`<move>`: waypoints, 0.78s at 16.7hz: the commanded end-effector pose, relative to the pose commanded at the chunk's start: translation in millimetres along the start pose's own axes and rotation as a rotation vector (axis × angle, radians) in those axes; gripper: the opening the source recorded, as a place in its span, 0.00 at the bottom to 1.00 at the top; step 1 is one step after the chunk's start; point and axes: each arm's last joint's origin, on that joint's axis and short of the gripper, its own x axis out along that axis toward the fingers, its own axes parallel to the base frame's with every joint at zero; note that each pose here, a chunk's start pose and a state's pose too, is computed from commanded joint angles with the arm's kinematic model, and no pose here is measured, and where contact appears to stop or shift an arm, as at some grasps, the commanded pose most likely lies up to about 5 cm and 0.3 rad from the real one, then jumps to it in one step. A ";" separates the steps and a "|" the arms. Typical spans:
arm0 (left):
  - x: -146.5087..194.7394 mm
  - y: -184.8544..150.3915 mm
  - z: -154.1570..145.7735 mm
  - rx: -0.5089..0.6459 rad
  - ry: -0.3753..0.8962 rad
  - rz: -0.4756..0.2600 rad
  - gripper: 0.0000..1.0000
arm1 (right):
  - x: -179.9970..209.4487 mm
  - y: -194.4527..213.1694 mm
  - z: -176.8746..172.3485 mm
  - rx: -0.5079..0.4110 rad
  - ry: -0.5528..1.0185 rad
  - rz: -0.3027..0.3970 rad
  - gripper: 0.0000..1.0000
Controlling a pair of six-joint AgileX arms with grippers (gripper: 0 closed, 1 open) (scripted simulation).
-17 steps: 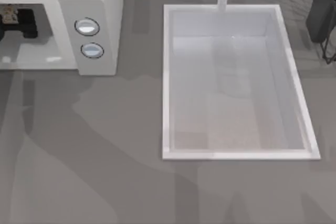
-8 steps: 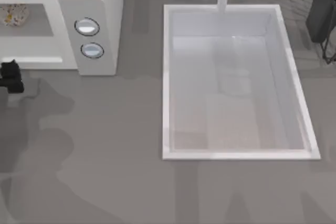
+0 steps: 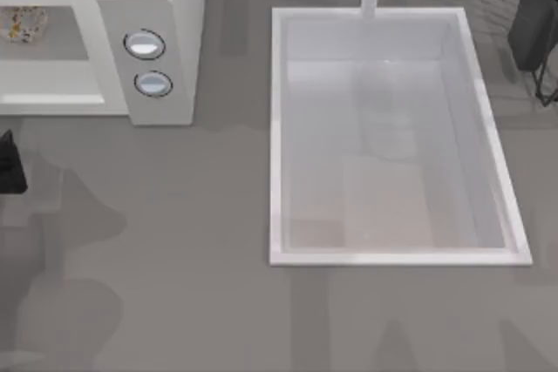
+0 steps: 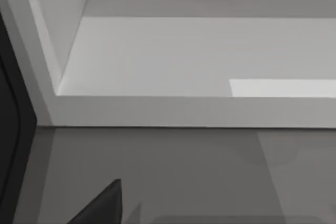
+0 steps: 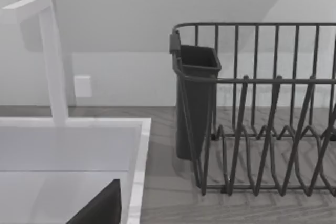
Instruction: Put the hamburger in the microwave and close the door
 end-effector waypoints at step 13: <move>-21.5 -1.0 66.9 -0.010 0.036 -0.008 1.00 | 0.0 0.0 0.0 0.000 0.000 0.000 1.00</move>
